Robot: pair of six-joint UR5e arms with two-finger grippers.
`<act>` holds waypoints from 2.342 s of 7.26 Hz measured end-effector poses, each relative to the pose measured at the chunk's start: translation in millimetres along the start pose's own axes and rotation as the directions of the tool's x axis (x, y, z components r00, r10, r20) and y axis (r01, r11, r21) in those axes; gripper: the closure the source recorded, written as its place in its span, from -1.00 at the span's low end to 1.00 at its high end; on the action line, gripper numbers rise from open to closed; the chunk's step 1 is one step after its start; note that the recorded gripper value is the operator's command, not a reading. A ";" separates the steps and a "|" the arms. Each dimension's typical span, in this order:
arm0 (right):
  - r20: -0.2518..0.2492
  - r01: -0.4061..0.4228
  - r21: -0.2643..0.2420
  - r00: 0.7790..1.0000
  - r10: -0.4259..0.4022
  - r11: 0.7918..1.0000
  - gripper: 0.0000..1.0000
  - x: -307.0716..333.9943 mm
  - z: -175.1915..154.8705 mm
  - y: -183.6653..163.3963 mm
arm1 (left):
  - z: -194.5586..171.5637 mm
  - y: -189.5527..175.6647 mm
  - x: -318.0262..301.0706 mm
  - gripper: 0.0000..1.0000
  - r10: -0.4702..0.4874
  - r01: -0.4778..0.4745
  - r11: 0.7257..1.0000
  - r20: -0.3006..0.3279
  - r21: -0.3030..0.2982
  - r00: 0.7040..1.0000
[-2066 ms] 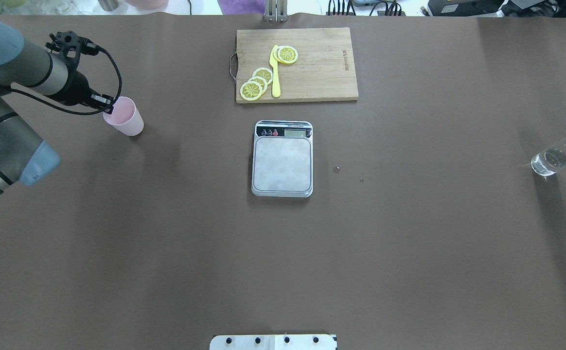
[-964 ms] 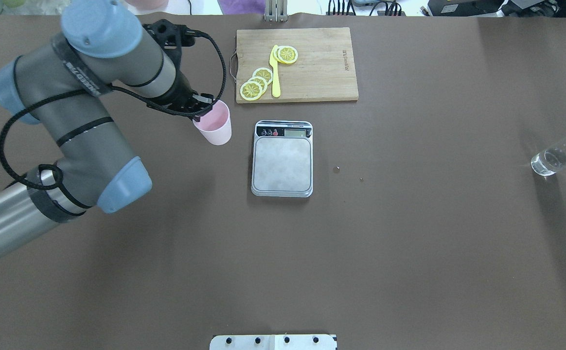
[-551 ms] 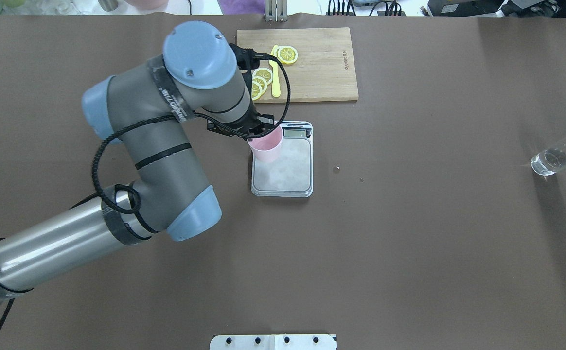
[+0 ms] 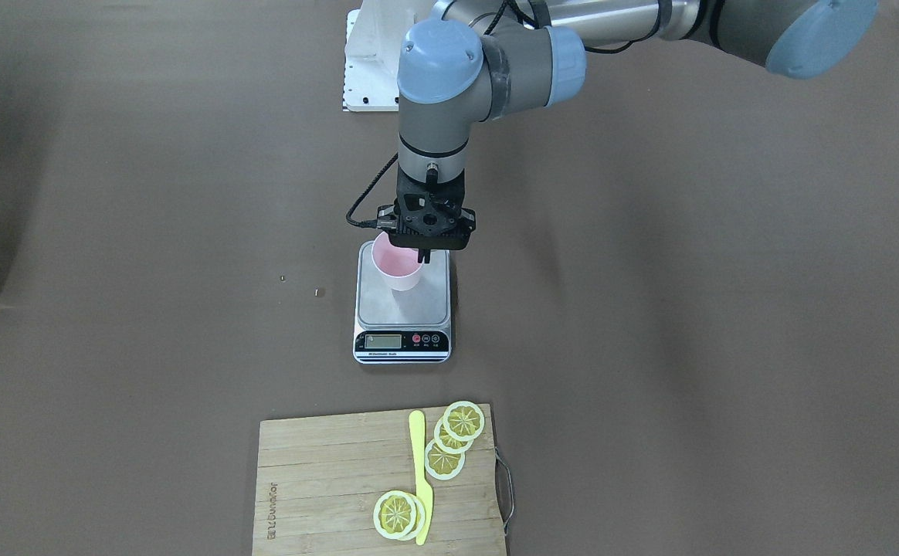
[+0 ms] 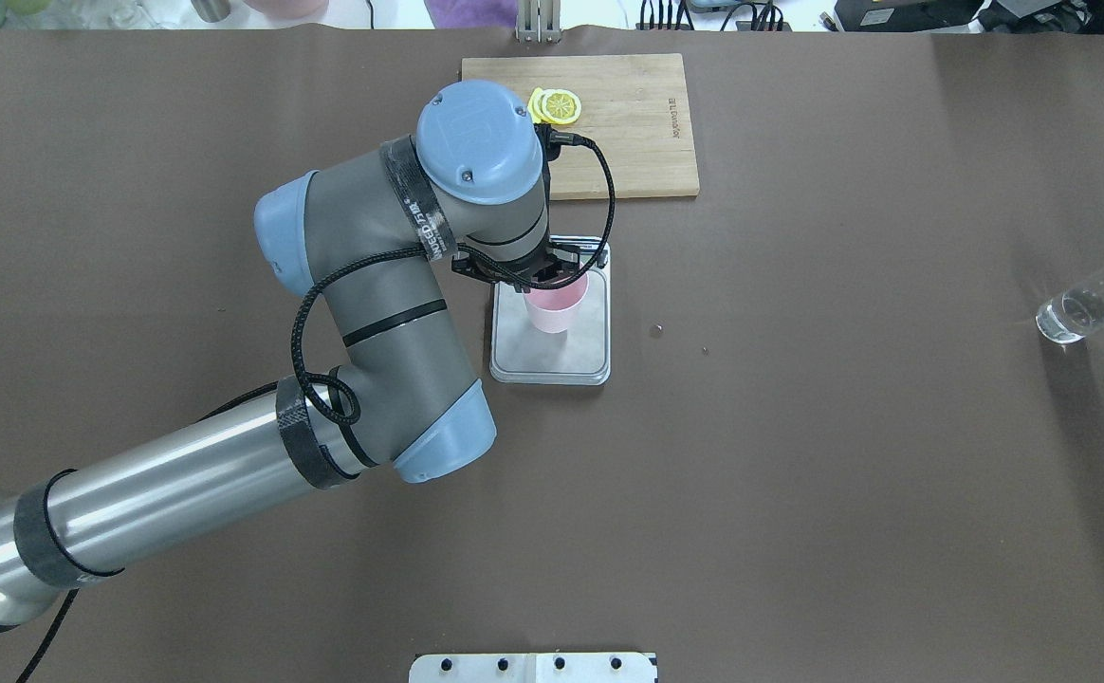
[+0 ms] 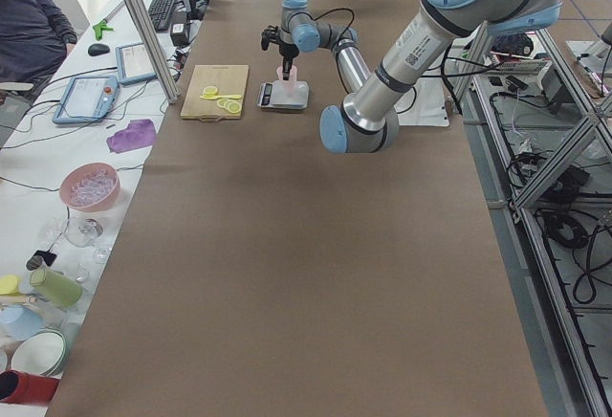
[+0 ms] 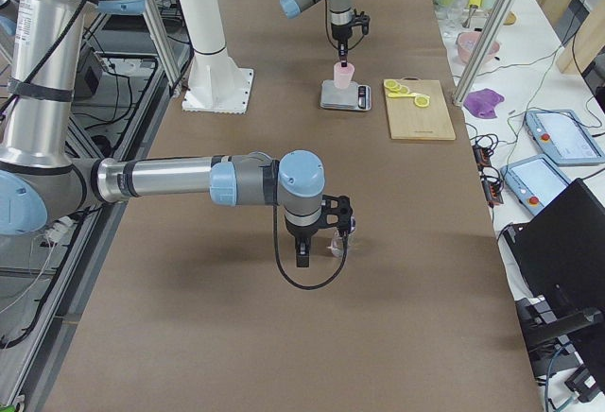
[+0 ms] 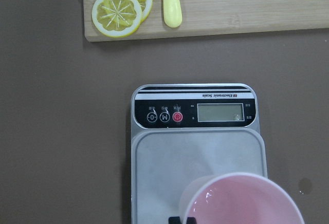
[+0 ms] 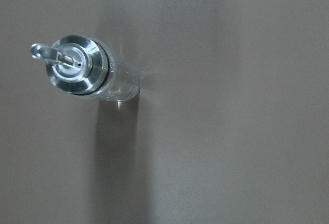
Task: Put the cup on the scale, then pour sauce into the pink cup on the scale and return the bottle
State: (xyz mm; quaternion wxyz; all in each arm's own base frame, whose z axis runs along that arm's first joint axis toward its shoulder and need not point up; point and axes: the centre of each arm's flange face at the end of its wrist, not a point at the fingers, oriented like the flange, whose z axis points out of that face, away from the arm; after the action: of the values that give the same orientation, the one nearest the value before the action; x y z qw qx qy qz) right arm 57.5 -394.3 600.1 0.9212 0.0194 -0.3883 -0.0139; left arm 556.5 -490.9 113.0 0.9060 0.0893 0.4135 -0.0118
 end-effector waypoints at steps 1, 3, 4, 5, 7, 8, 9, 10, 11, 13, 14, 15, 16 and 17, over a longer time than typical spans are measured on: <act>0.000 0.000 0.000 1.000 0.000 1.000 -0.98 0.0 0.0 0.0 | 3.7 0.3 0.7 1.00 0.003 -0.003 1.000 0.003 0.008 1.000; -0.001 0.001 0.001 1.000 -0.001 1.000 -0.99 -0.2 -0.2 -0.4 | 10.2 -0.5 1.1 1.00 0.008 -0.008 1.000 0.002 0.016 1.000; -0.001 0.001 0.001 1.000 -0.001 1.000 -0.99 -0.2 -0.3 -0.5 | 11.9 -0.5 0.5 1.00 0.010 -0.010 1.000 0.003 0.017 1.000; -0.001 0.001 0.001 1.000 -0.001 1.000 -0.99 0.0 -0.2 -0.3 | 12.3 -0.4 0.5 0.29 0.013 -0.013 1.000 -0.003 0.020 1.000; -0.002 0.000 0.000 1.000 0.000 1.000 -0.99 0.1 0.0 -0.1 | 13.4 -0.6 0.5 -0.52 0.022 -0.021 0.999 -0.029 0.033 0.999; -0.002 0.000 0.000 1.000 0.000 1.000 -0.99 0.2 0.0 0.0 | 13.7 -0.5 0.1 -0.59 0.024 -0.023 0.999 -0.036 0.036 0.999; -0.001 0.000 0.000 1.000 0.000 1.000 -0.99 0.1 -0.1 -0.1 | 12.8 -0.6 0.4 -0.67 0.027 -0.025 0.999 -0.043 0.040 0.999; -0.001 0.001 0.001 1.000 -0.001 1.000 -0.99 -0.1 -0.2 -0.3 | 8.6 -1.4 1.0 -0.94 0.030 -0.028 0.999 -0.053 0.047 0.998; 0.000 0.002 0.002 1.000 -0.002 1.000 -1.00 -0.4 -0.4 -0.6 | -2.5 -4.7 -0.1 -0.95 0.033 -0.029 0.998 -0.068 0.059 0.997; 0.000 0.010 0.006 1.000 -0.010 1.000 -1.00 -1.7 -1.7 -2.0 | -26.1 -18.9 -29.2 -0.95 0.031 -0.024 0.996 -0.080 0.086 0.996; -0.001 0.025 0.018 1.000 -0.025 1.000 -1.00 -3.0 -2.9 -3.3 | -41.3 -32.6 -60.6 -0.95 0.057 -0.051 0.995 -0.068 0.081 0.996; -0.002 0.051 0.040 0.999 -0.051 0.998 -1.00 -5.3 -4.5 -5.6 | -61.4 -48.6 -104.9 -0.95 0.106 -0.102 0.993 -0.044 0.065 0.993; -0.003 0.078 0.062 0.997 -0.078 0.995 -1.00 -8.4 -5.7 -7.4 | -80.3 -60.9 -154.9 -0.96 0.168 -0.167 0.985 -0.025 0.054 0.985; -0.003 0.094 0.078 0.996 -0.094 0.993 -1.00 -11.6 -5.2 -8.1 | -95.7 -73.5 -213.4 -0.96 0.239 -0.239 0.970 -0.006 0.044 0.971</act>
State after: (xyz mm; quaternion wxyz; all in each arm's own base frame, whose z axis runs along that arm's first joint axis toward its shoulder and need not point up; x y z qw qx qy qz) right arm 53.0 -401.8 587.8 0.9180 0.0736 -0.3873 -0.0421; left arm 337.6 -557.9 200.7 0.8964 0.1577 0.4045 0.0891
